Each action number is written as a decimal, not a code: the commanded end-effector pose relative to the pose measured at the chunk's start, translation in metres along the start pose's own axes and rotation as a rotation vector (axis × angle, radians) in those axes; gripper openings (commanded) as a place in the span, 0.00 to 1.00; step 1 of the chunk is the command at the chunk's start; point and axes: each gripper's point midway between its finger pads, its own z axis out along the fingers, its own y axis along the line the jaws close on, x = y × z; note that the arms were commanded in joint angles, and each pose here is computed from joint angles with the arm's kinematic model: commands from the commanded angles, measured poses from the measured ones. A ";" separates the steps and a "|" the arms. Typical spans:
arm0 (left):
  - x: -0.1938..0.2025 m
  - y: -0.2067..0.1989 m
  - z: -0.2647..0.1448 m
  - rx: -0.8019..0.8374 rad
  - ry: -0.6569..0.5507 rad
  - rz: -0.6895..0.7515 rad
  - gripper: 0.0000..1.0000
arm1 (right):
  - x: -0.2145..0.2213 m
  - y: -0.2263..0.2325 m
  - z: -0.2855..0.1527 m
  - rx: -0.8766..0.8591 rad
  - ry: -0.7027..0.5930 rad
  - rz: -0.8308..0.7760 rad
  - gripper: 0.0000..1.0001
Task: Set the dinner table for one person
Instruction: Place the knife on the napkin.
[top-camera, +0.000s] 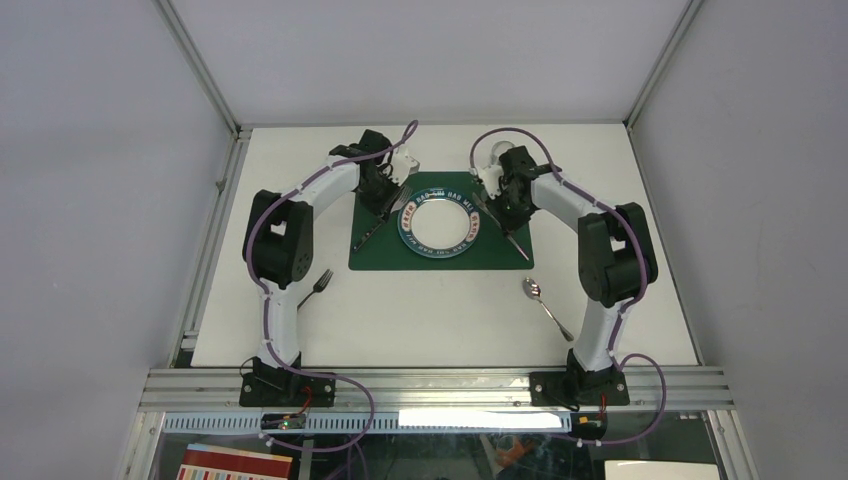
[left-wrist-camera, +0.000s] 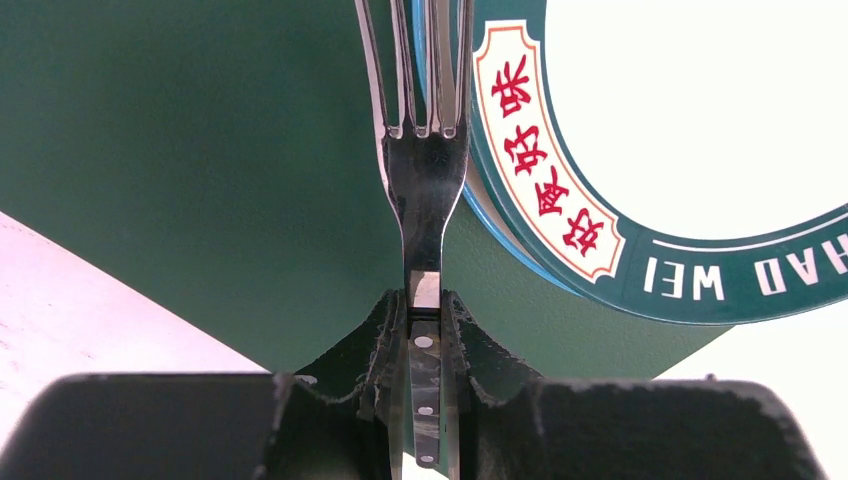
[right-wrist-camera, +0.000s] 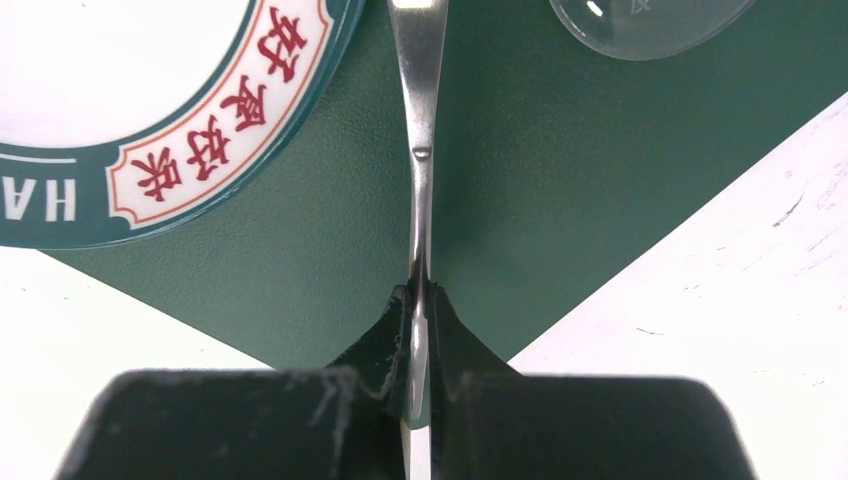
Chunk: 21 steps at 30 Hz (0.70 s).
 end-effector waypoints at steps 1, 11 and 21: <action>-0.008 -0.003 -0.002 -0.007 -0.019 -0.010 0.00 | -0.019 -0.004 -0.006 0.038 -0.056 -0.001 0.00; -0.003 -0.003 -0.003 -0.020 -0.009 -0.019 0.00 | -0.018 -0.003 -0.007 0.069 -0.050 0.005 0.00; -0.001 0.006 -0.007 -0.081 -0.013 -0.030 0.00 | -0.013 -0.011 -0.008 0.128 -0.036 0.031 0.00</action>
